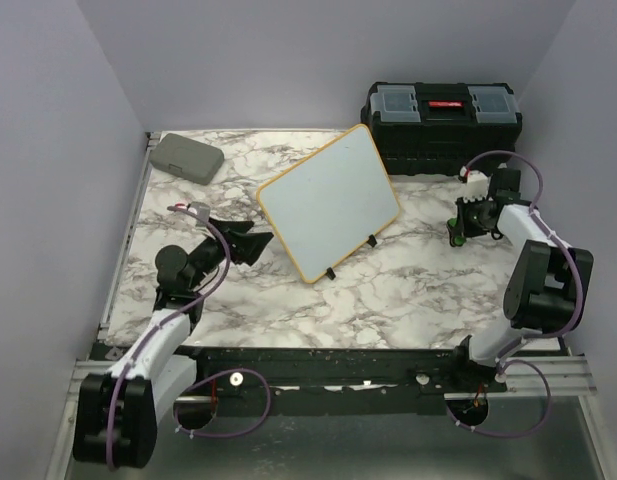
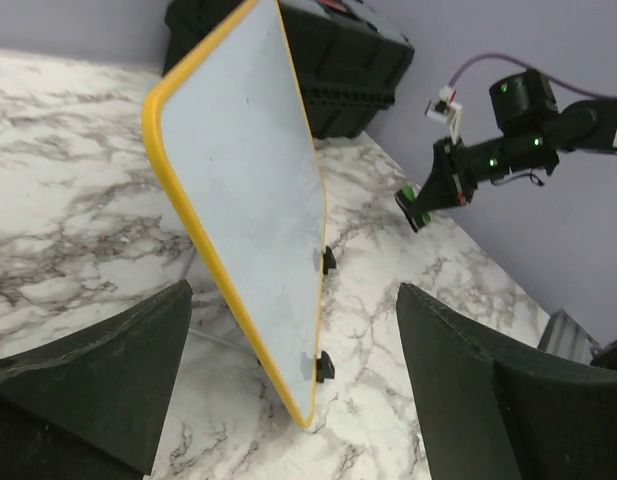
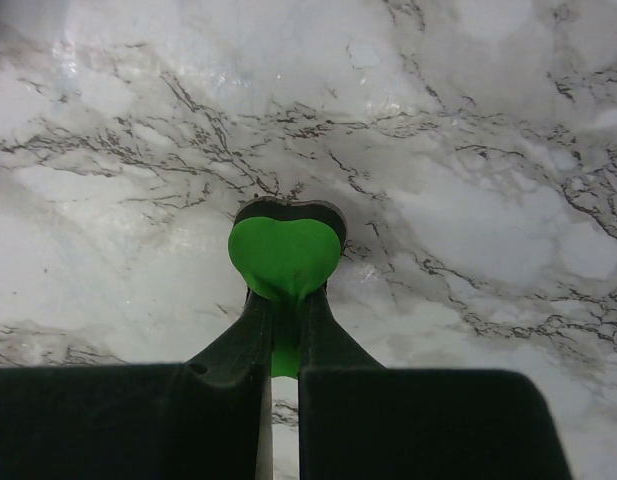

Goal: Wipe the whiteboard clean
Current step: Place the whiteboard eraser at the center of the board.

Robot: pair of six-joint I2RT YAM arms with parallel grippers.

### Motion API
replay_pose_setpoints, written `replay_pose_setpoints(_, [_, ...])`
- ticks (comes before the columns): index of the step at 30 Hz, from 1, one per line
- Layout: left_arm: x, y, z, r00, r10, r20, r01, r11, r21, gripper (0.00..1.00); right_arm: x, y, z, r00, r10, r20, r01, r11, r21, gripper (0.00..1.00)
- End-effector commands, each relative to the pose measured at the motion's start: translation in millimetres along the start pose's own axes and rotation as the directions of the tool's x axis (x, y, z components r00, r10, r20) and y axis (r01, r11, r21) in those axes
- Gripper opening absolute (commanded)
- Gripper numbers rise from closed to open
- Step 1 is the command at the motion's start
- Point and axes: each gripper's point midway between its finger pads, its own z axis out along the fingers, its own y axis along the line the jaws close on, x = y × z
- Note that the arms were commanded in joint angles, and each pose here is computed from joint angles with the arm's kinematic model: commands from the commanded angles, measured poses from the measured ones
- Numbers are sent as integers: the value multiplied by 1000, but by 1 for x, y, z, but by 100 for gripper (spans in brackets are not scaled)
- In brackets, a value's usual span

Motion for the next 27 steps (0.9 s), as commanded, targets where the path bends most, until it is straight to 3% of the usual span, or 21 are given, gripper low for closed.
replay_pose_setpoints(1, [-10,22,-24,996,78,36,-68,974,-215,84,24,-3,9,995,-22,-95,22,1000,0,4])
replay_pose_setpoints(5, [-34,11,-43,982,130,135,-89,958,-272,99,32,-2,19,992,-11,-125,9,1000,-15,5])
replay_pose_setpoints(9, [-49,4,-52,975,133,176,-74,949,-307,99,35,-1,25,991,4,-137,-8,1000,-27,5])
replay_pose_setpoints(19, [-42,-21,-46,997,75,-26,-79,968,-238,99,42,-3,30,989,8,-148,-9,1000,-11,9])
replay_pose_setpoints(22, [-46,-28,-49,996,85,-30,-90,968,-234,99,43,-5,30,988,5,-153,-5,1000,1,18])
replay_pose_setpoints(27, [-50,-34,-56,991,118,-66,-131,960,-247,99,40,-8,23,990,-5,-142,9,1000,25,52])
